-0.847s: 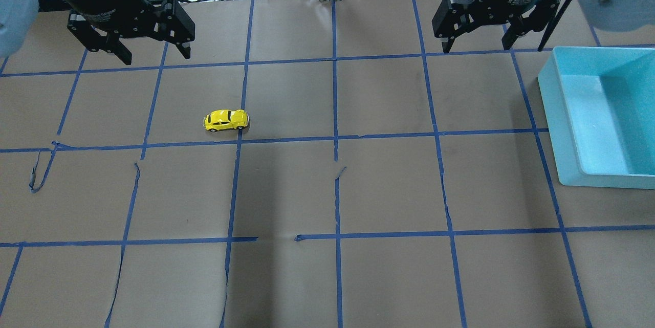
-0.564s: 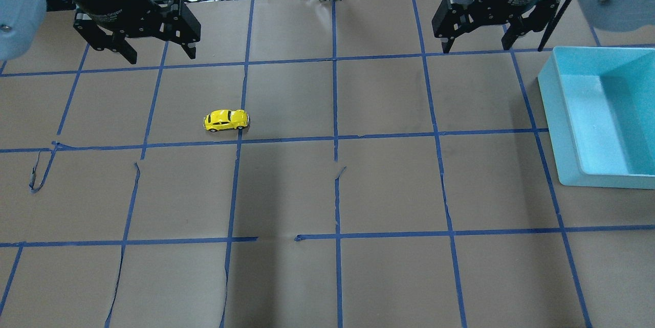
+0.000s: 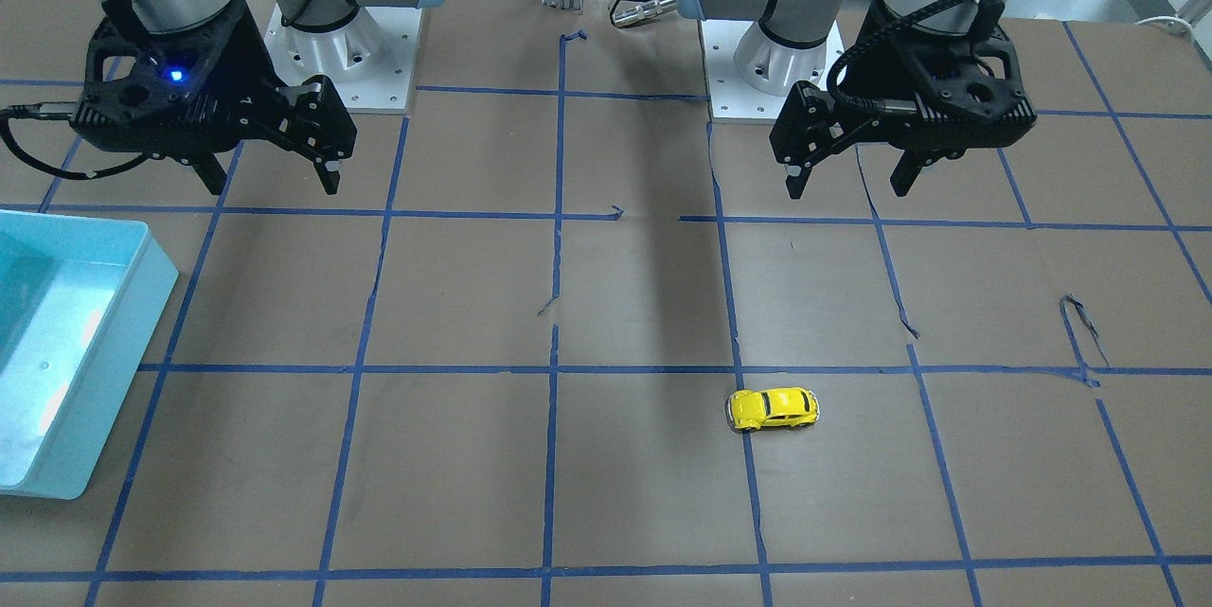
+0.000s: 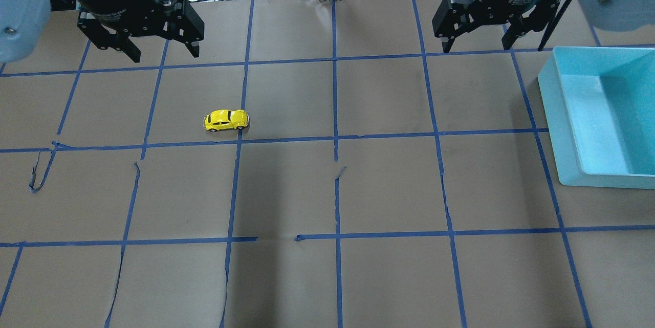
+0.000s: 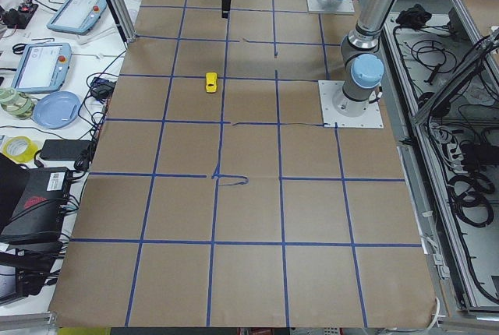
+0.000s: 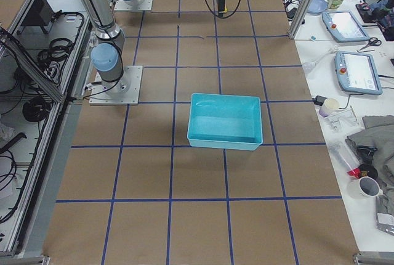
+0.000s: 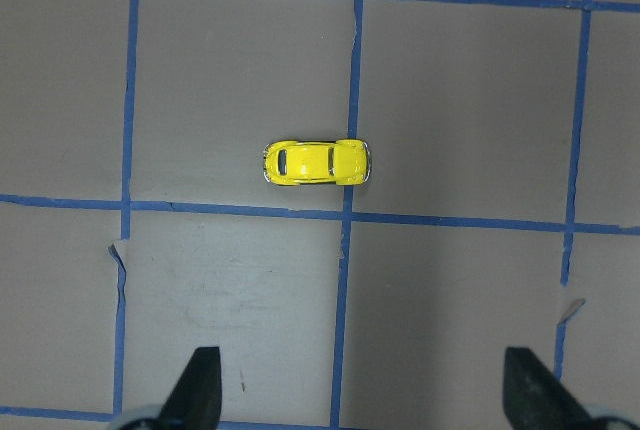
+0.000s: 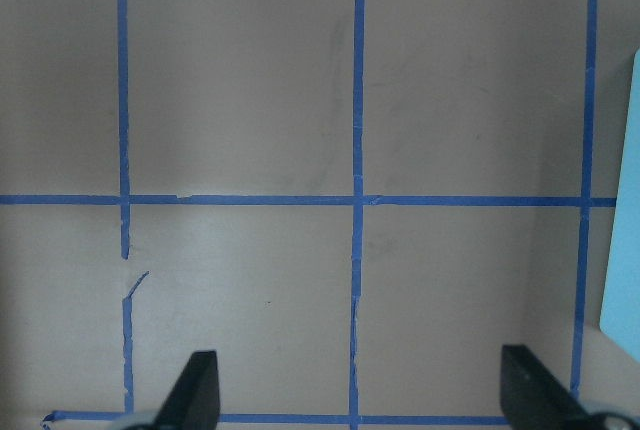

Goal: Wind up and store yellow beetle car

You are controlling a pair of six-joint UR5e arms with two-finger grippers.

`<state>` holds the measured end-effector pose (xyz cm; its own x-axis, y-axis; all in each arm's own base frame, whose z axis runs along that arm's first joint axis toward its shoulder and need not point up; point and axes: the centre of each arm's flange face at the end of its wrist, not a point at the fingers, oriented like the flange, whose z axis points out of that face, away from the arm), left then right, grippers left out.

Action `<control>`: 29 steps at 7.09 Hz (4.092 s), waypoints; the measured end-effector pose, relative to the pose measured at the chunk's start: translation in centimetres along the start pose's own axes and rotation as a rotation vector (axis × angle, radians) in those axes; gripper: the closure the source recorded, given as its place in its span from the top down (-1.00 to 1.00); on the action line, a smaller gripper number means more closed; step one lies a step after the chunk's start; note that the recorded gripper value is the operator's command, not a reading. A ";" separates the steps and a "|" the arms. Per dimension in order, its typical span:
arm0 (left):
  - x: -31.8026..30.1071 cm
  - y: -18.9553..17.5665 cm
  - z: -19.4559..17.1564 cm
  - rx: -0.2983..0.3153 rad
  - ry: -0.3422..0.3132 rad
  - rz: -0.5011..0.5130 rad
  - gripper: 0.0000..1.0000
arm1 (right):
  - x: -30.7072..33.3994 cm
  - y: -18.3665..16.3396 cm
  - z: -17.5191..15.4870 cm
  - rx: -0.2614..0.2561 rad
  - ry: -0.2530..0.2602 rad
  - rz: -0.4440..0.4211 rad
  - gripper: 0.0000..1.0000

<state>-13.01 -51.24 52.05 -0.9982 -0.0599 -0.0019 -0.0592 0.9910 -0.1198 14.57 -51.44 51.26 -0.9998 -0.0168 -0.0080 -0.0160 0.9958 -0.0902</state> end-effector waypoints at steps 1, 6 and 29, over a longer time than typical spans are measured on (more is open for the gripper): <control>0.0 0.0 0.0 0.000 0.001 0.001 1.00 | 0.0 0.0 0.0 -0.001 0.000 0.000 1.00; -0.1 -0.5 0.2 0.002 0.001 -0.007 1.00 | -0.1 0.0 0.1 -0.002 -0.002 -0.001 1.00; -0.8 -6.4 27.4 -0.113 0.112 1.693 0.85 | 0.0 0.2 0.7 -0.014 -0.002 0.001 1.00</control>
<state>-11.56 -60.82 25.66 0.0651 0.9976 0.0215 0.9978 -0.0653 0.0085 14.56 -51.31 50.52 -0.9998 -0.0158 -0.0097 -0.0150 0.9970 -0.0762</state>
